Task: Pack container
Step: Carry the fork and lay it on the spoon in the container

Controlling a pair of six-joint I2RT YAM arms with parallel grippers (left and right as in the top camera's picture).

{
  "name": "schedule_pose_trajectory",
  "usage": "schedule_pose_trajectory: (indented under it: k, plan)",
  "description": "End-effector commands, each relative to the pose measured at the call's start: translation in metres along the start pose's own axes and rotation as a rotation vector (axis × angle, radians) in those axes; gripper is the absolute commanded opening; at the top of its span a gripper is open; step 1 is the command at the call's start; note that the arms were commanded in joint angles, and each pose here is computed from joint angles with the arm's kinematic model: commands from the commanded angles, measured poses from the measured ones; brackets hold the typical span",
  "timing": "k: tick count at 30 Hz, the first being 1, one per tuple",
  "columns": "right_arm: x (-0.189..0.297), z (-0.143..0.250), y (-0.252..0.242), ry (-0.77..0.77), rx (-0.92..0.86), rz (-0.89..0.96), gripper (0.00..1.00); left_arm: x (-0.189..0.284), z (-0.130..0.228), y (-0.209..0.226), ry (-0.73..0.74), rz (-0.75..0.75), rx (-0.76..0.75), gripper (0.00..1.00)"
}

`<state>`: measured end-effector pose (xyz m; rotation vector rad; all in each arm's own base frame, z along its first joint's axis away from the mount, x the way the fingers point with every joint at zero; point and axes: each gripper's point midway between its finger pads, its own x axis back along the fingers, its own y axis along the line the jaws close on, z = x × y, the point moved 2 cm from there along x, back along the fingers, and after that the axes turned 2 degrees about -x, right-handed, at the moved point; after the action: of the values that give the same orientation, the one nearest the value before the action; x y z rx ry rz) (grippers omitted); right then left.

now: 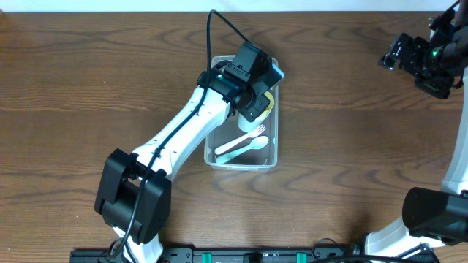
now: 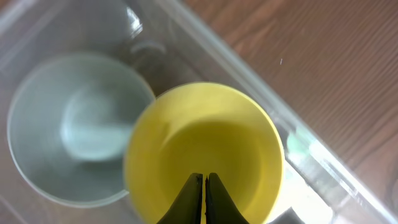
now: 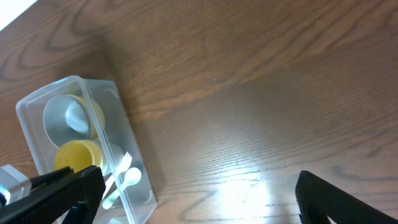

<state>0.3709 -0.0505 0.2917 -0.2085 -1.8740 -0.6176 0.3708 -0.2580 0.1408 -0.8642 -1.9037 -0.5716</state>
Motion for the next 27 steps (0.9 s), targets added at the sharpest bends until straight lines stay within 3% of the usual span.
schedule_pose_trajectory:
  k: [1, 7, 17, 27]
  plan:
    - [-0.001, 0.0, -0.002, 0.006, -0.02, -0.001, 0.99, 0.001, 0.009, 0.013, 0.047, -0.071, 0.05, 0.06]
    - [-0.001, 0.0, -0.002, 0.006, -0.021, -0.001, 0.99, 0.008, 0.012, 0.015, 0.059, -0.094, 0.063, 0.06]
    - [-0.001, 0.0, -0.002, 0.006, -0.02, -0.001, 0.99, 0.062, -0.005, 0.016, -0.063, -0.145, 0.086, 0.06]
    - [-0.001, 0.0, -0.002, 0.006, -0.021, -0.001, 0.99, 0.064, 0.005, 0.017, -0.023, -0.16, 0.095, 0.06]
